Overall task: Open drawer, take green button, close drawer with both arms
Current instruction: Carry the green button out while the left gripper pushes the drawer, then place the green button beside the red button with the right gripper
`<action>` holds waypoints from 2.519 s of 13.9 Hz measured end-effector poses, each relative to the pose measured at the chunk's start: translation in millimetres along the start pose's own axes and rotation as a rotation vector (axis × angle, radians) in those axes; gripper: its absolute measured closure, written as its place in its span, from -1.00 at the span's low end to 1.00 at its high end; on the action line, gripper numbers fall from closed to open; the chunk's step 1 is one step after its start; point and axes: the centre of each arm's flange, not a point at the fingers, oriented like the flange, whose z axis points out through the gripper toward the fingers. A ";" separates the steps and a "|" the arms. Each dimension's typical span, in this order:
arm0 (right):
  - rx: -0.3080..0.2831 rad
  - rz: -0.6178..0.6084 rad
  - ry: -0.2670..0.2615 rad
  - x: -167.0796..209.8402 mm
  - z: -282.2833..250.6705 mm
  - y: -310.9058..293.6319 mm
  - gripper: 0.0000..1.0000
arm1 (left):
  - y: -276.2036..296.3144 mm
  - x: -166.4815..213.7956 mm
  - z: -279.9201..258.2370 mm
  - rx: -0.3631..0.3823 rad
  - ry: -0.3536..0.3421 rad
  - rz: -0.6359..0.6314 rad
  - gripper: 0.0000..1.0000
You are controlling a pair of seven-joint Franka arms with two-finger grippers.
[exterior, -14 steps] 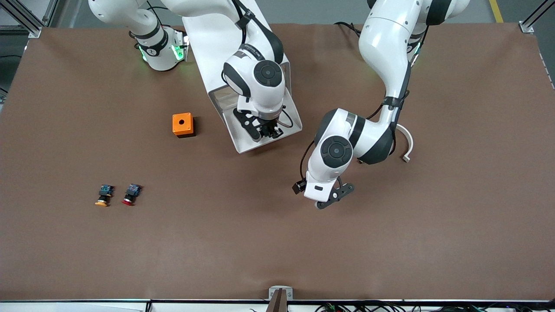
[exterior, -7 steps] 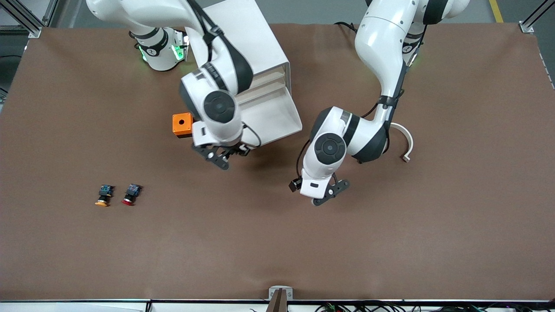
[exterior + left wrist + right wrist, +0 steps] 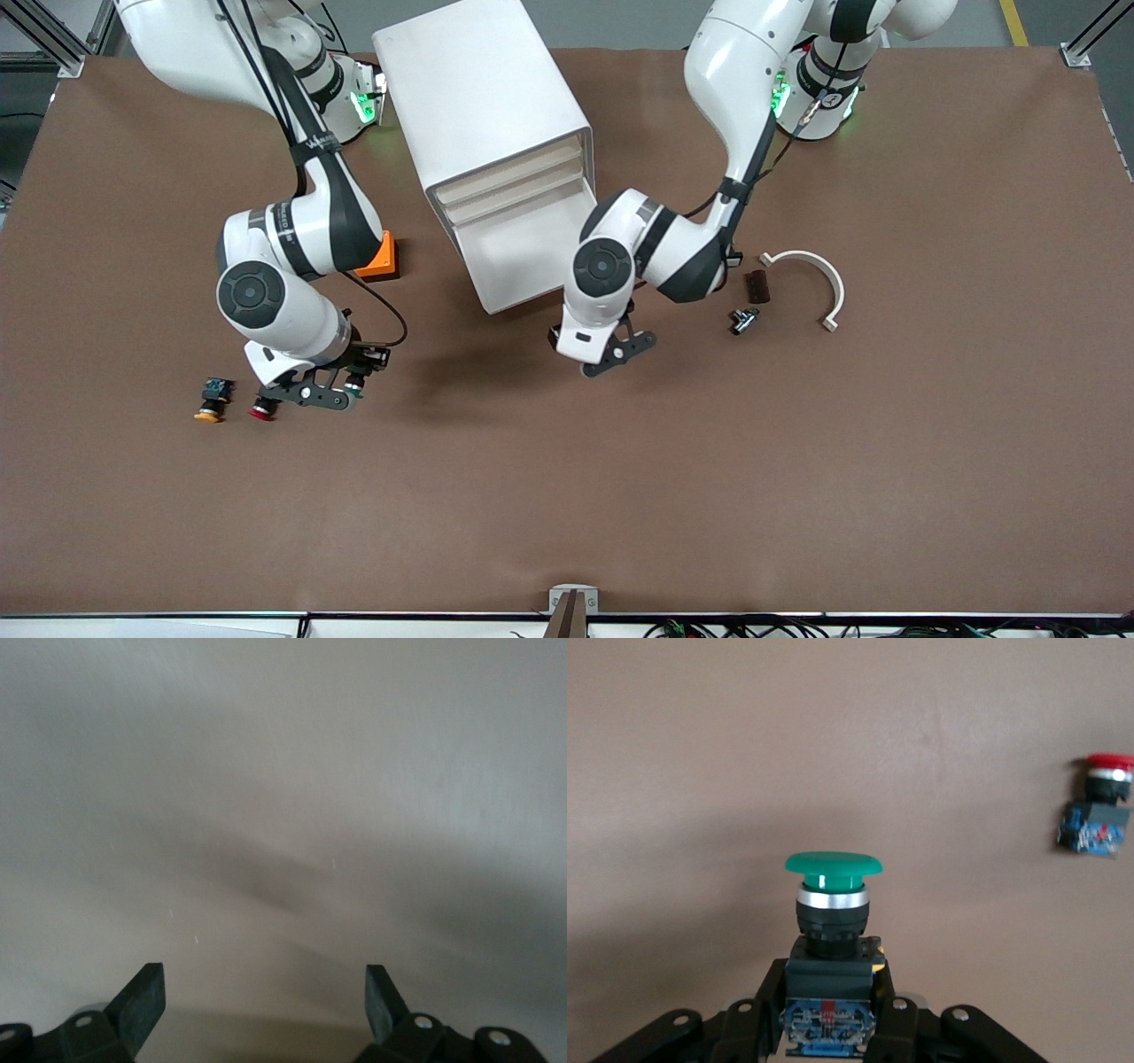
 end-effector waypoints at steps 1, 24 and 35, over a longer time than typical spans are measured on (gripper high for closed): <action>0.005 -0.019 0.011 -0.1 13.2 12.5 0.17 | 4.1 -14.4 4.3 0.007 -0.003 0.020 -0.99; 0.017 -0.173 0.073 2.9 128.1 99.7 0.17 | 26.9 -146.1 49.9 -0.001 -0.282 0.051 -0.99; 0.011 -0.168 0.022 23.8 98.7 97.4 -0.93 | 23.9 -150.3 59.0 -0.045 -0.455 -0.071 -1.00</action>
